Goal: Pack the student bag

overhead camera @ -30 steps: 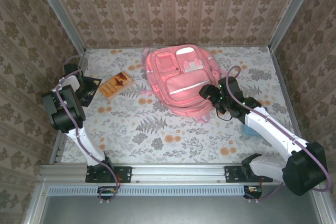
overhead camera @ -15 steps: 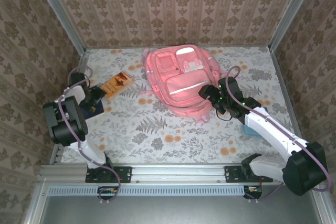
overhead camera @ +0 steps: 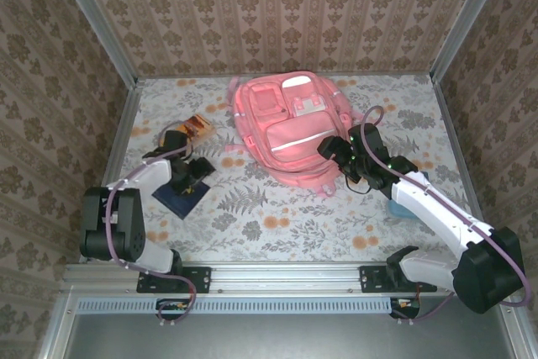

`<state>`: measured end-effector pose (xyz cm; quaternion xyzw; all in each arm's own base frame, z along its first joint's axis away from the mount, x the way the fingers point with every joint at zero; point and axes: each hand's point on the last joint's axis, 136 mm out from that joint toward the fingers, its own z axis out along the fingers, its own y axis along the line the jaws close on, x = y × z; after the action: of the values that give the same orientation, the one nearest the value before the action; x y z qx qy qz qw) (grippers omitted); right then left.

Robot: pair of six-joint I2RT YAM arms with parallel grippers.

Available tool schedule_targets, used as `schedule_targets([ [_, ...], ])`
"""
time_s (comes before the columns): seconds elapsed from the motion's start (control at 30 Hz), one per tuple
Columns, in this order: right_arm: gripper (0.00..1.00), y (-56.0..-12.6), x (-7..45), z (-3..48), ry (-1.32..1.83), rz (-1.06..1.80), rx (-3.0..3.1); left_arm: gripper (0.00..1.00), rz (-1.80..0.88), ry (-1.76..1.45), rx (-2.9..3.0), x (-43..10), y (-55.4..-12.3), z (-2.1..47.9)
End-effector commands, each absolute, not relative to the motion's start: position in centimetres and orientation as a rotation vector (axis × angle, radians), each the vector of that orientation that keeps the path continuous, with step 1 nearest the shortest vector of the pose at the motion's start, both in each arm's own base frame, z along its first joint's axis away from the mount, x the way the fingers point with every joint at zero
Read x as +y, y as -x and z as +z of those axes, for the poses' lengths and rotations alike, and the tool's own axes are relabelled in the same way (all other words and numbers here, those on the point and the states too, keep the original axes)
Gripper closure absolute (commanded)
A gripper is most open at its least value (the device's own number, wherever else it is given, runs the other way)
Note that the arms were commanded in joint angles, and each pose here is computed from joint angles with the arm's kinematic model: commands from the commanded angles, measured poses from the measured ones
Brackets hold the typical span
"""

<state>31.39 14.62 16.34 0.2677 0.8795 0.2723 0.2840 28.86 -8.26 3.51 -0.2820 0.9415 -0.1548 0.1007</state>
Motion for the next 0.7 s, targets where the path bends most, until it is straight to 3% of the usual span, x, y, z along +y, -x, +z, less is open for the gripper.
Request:
schedule_targets([
  [0.0,0.13,-31.3,15.2,16.3,-0.700,0.753,2.360,0.19,-0.408,0.854,2.884,-10.3,-25.8,2.6],
  [0.4,0.14,-31.1,16.2,15.3,-0.659,0.710,2.407,0.18,-0.520,0.456,2.985,-21.2,-23.8,4.9],
  [0.53,0.14,-31.2,17.6,15.6,-0.543,0.647,2.456,0.17,-0.544,0.378,2.925,-21.0,-25.2,7.5],
  [0.67,0.15,-31.3,21.9,14.8,-0.292,0.601,2.593,0.14,-0.497,0.447,2.854,-17.3,-26.7,9.3],
])
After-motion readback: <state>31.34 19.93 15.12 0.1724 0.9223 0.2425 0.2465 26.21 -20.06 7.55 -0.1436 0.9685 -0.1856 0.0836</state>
